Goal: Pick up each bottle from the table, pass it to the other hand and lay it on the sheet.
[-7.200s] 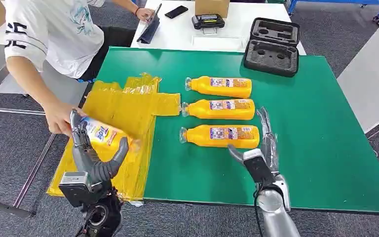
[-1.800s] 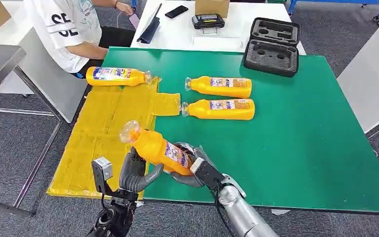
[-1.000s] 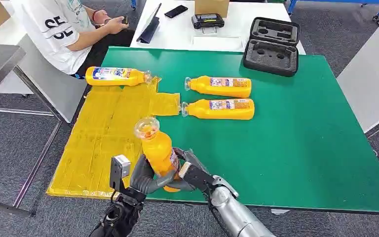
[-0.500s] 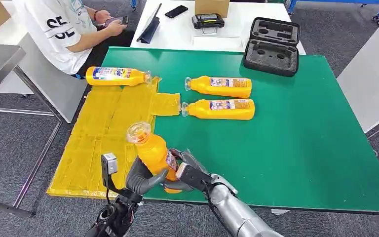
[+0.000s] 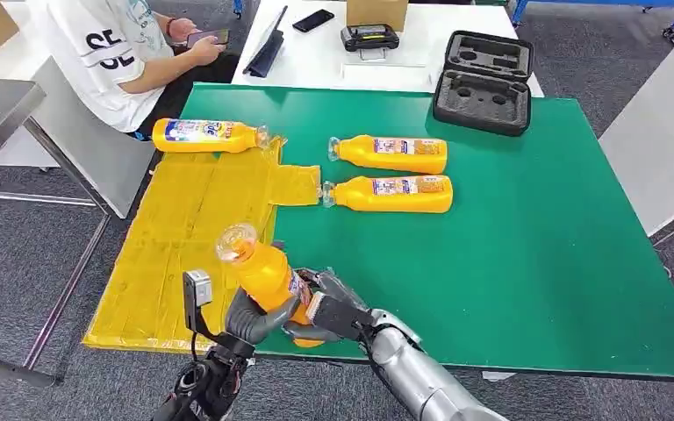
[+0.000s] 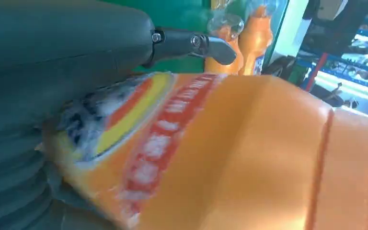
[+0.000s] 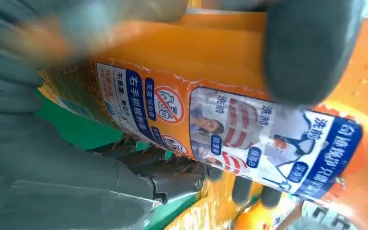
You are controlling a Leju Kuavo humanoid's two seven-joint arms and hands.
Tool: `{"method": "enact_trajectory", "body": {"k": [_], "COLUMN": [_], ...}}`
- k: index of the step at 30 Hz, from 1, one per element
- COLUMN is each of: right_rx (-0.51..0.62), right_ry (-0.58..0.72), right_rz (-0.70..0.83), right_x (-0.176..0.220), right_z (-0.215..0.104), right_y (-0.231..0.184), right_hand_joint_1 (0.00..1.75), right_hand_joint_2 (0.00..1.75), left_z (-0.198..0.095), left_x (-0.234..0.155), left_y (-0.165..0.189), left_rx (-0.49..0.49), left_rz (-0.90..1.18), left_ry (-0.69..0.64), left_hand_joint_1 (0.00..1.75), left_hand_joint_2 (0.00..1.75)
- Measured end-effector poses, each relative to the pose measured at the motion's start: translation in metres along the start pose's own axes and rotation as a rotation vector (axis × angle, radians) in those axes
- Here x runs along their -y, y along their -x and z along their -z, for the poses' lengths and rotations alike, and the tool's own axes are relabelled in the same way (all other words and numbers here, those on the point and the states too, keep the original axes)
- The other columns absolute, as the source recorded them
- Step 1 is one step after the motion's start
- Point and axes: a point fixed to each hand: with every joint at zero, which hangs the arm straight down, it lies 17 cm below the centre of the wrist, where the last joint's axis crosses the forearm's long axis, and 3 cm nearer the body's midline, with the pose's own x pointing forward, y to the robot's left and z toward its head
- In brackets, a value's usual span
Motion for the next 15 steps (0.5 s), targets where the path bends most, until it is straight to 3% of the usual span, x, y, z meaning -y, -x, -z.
{"method": "enact_trajectory", "body": {"k": [14,15], "right_rx": [-0.012,-0.012], "right_ry": [-0.028,-0.03], "right_rz": [-0.013,-0.014], "right_x": [-0.0024,-0.0026], "right_z": [0.0017,0.0018], "right_y": [0.001,0.0008], "right_hand_joint_1": [1.75,1.75], "right_hand_joint_2": [1.75,1.75], "left_z": [0.0029,0.0029], "left_x": [-0.003,-0.0033], "left_y": [-0.0011,-0.002], "left_rx": [0.011,0.015], "left_rz": [0.042,0.036], "left_ry": [-0.024,-0.025], "left_hand_joint_1": [0.0,0.09], "left_hand_joint_2": [1.75,1.75]}}
